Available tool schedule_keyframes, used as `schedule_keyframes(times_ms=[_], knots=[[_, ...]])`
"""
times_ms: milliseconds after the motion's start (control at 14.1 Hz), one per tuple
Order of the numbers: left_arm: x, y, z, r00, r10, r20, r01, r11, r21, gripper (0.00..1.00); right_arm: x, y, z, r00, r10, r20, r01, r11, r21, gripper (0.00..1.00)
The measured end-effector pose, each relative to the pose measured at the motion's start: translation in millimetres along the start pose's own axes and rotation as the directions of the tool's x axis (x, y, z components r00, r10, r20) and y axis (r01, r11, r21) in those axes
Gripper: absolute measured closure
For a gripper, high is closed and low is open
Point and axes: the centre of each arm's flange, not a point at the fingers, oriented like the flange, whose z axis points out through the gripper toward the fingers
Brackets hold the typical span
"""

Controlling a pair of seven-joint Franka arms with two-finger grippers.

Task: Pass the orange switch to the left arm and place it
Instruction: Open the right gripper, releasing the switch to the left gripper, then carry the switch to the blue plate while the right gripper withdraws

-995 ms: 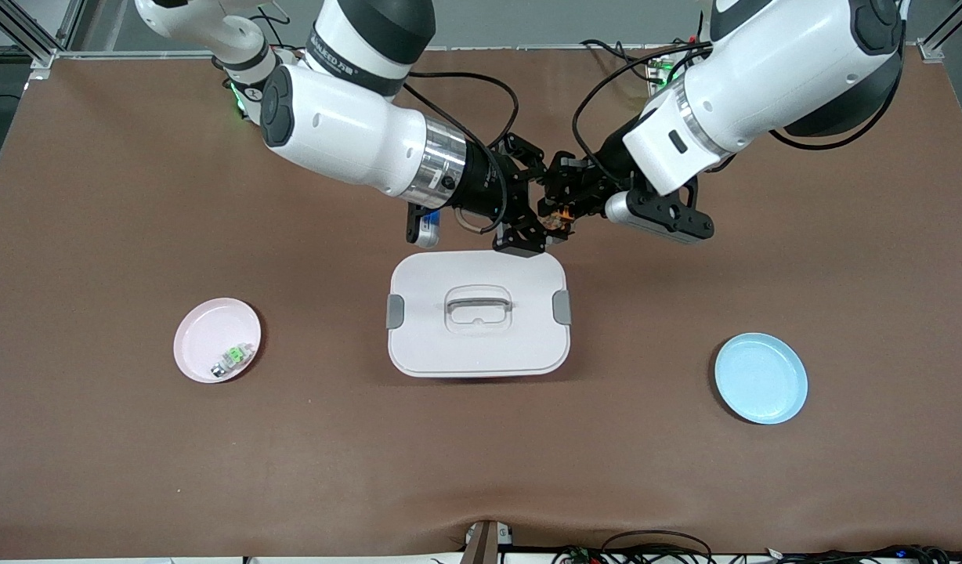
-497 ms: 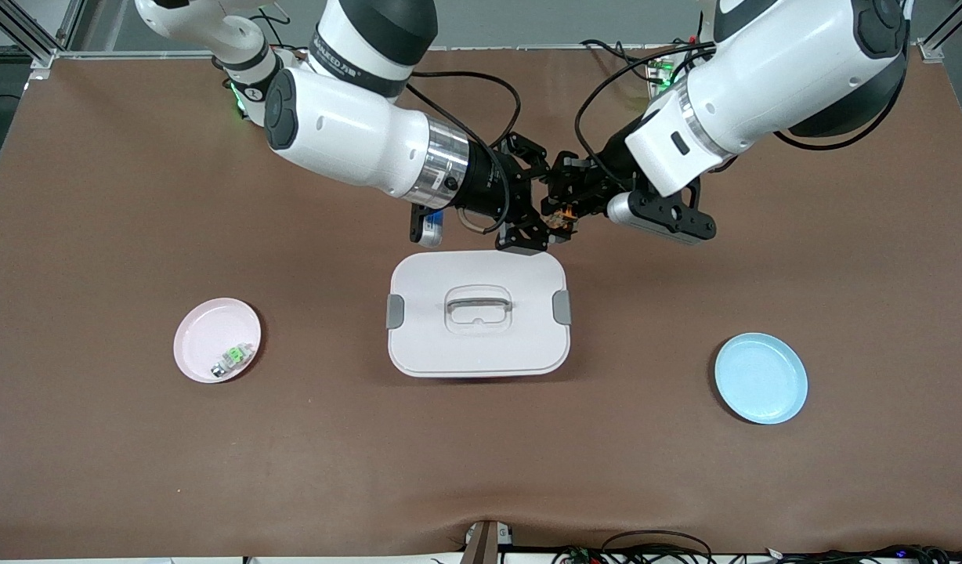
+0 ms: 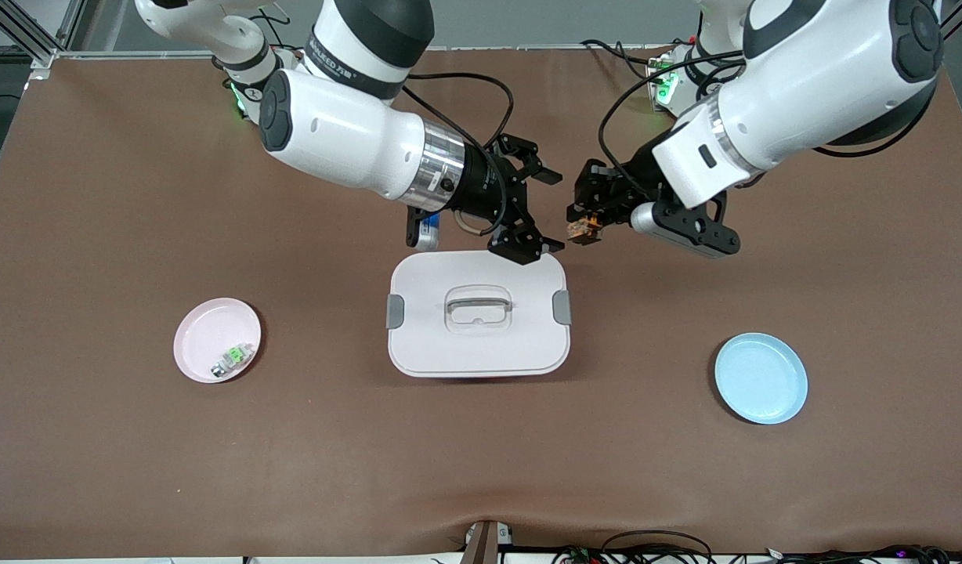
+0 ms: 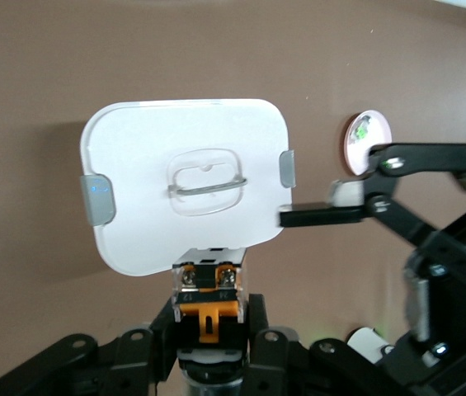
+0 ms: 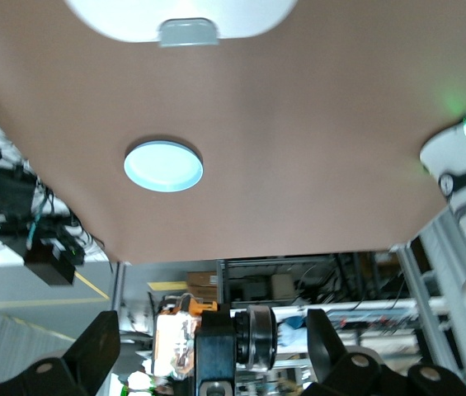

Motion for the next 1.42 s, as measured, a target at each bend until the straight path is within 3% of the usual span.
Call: schedule_keyframes(times_ms=[213,426,568,782,1066,1279,1421], knots=[[4.4,-37.4,-8.1,0.999,0.004,0.053,-0.007,0.998,0.059,0.65,22.9,-10.4,-14.7,0.972,-0.234,-0.03,0.231,0.97,-0.073,0.0],[10.6,-75.8,-16.6,0.997,0.007,0.073,-0.017,0.99,0.139,0.65,54.4,-19.8,-39.3,0.877,-0.473,-0.089,0.45,0.871,-0.197,0.0],[15.4,-103.2,-19.2,0.997,0.019,0.081,-0.034,0.982,0.186,0.65,72.5,-26.3,-61.2,0.789,-0.603,-0.119,0.56,0.784,-0.267,0.0],[23.2,-157.8,-23.6,0.993,0.049,0.105,-0.074,0.968,0.241,0.65,92.4,-29.8,-90.0,0.584,-0.798,-0.147,0.702,0.588,-0.402,0.0],[26.3,-219.9,-17.1,0.98,0.091,0.176,-0.147,0.928,0.343,0.65,113.7,-32.9,-105.9,0.3,-0.946,-0.12,0.74,0.31,-0.597,0.0],[29.1,-257.3,-7.2,0.973,0.076,0.22,-0.158,0.911,0.381,0.65,132.5,-37.2,-127.8,0.088,-0.996,0.023,0.705,0.046,-0.707,0.0],[34.1,-289.1,-2.3,0.966,0.089,0.241,-0.18,0.904,0.388,0.65,150.1,-45.6,-154.1,-0.02,-0.992,0.122,0.667,-0.104,-0.738,0.0]])
